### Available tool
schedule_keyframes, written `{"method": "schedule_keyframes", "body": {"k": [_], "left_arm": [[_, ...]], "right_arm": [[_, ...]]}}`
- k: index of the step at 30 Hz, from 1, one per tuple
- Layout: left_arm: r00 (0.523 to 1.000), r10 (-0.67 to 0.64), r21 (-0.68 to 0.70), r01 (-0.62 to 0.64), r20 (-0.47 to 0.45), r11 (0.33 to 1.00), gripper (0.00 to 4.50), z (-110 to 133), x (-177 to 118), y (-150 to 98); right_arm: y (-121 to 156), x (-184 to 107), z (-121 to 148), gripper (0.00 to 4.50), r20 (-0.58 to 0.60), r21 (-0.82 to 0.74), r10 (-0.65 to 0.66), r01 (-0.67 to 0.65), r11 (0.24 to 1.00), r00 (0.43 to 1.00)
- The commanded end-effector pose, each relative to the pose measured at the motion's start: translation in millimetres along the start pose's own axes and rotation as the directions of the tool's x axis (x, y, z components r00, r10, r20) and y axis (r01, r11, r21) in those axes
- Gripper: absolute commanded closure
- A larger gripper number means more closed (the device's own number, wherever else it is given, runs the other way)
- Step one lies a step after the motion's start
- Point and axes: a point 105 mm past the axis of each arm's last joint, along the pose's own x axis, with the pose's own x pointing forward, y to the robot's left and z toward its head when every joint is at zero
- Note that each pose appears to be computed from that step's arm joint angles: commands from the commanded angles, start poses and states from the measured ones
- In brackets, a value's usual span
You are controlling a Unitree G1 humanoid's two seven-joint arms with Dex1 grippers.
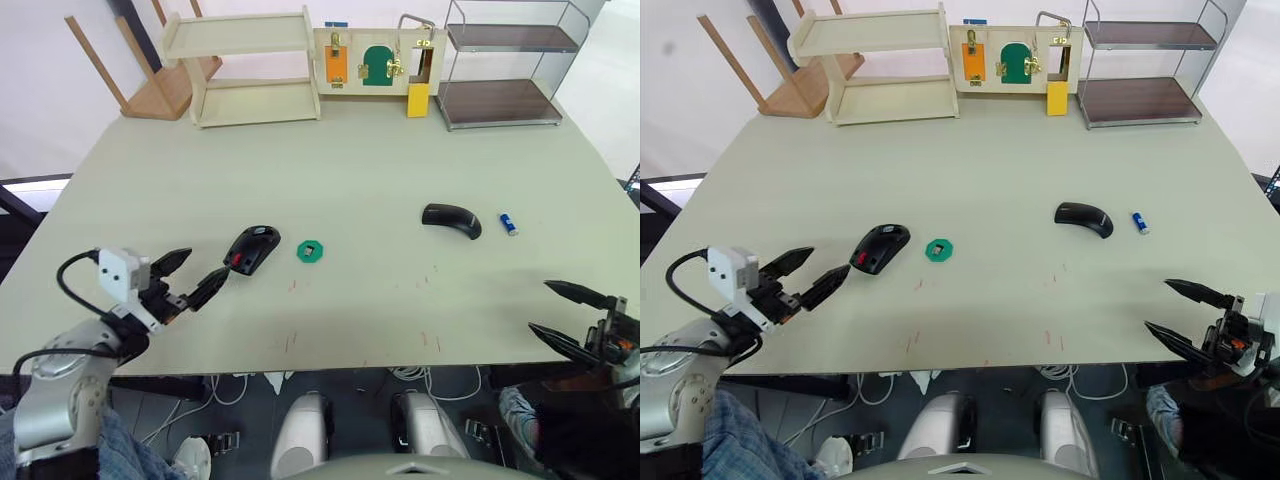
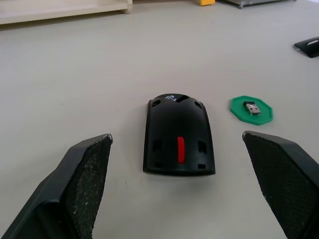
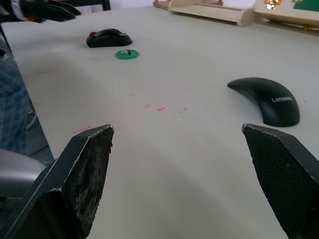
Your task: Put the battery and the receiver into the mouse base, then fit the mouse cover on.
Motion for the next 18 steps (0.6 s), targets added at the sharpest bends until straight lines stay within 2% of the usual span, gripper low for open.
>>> {"method": "schedule_keyframes", "body": {"k": [1, 8, 18], "left_arm": [[1.000, 0.004, 0.045, -0.004, 0.012, 0.999, 0.00, 7.7, 19.2, -2.4], [0.999, 0.013, 0.041, -0.011, -0.046, 0.999, 0.00, 5.4, 47.3, -7.7], [0.988, 0.014, 0.036, -0.009, -0.152, 0.999, 0.00, -9.0, 67.0, -17.8]], "right_arm": [[0.9, 4.9, 12.1, 0.17, 0.034, -0.031, 0.055, -0.054, 0.998, 0.998], [3.4, 8.8, 17.1, 0.17, 0.068, -0.038, 0.093, -0.090, 0.995, 0.993], [9.4, 6.4, 12.7, 0.17, 0.083, -0.042, 0.095, -0.092, 0.995, 0.992]]}}
